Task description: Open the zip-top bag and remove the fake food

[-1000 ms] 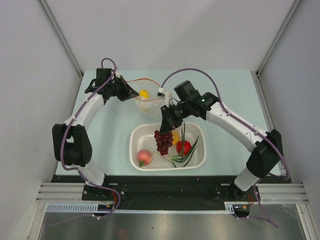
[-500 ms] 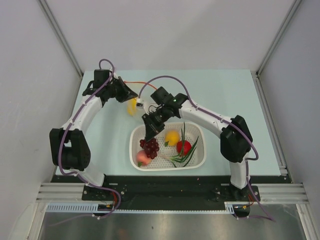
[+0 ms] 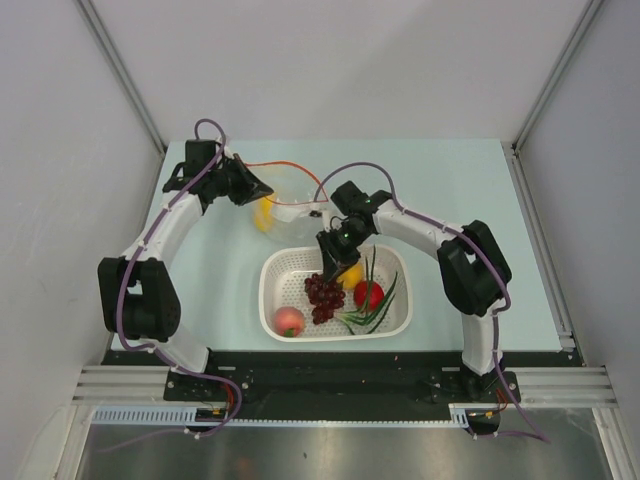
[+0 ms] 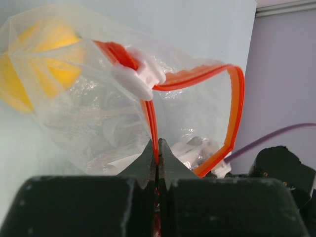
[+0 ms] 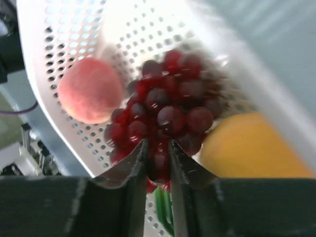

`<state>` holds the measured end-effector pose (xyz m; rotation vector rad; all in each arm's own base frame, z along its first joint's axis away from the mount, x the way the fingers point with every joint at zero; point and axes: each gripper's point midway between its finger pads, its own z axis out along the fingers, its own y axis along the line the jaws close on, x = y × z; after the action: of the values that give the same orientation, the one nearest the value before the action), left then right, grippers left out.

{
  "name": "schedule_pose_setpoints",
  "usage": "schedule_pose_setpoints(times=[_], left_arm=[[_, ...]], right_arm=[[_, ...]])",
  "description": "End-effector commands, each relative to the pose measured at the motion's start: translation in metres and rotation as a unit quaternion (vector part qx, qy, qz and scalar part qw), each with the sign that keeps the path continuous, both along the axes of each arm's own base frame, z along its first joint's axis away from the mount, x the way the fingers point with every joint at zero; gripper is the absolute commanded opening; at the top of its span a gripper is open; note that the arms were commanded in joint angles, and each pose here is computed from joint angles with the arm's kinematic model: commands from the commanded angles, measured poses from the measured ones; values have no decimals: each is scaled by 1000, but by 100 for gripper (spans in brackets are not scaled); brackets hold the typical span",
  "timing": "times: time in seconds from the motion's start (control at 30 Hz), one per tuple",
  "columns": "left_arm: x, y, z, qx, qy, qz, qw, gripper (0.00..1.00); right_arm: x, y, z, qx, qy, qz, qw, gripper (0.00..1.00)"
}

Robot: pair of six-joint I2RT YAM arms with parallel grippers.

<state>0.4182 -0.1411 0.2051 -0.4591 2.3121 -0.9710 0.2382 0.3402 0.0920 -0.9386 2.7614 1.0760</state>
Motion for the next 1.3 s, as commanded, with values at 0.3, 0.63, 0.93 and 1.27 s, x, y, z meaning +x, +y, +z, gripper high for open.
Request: schedule_pose_setpoints(times=[0.3, 0.63, 0.93, 1.27], left_arm=[[6, -1, 25, -11, -41, -7, 999, 0], [15, -9, 25, -25, -44, -14, 999, 0], [14, -35, 27, -38, -40, -42, 998, 0], [12, -61, 38, -47, -46, -65, 996, 0]], right_arm=[[36, -24, 63, -15, -136, -53, 989, 59], [47, -38, 141, 15, -223, -91, 970, 72], [119, -12, 200, 65, -295, -174, 937, 68], [180, 41, 214, 138, -239, -287, 917, 50]])
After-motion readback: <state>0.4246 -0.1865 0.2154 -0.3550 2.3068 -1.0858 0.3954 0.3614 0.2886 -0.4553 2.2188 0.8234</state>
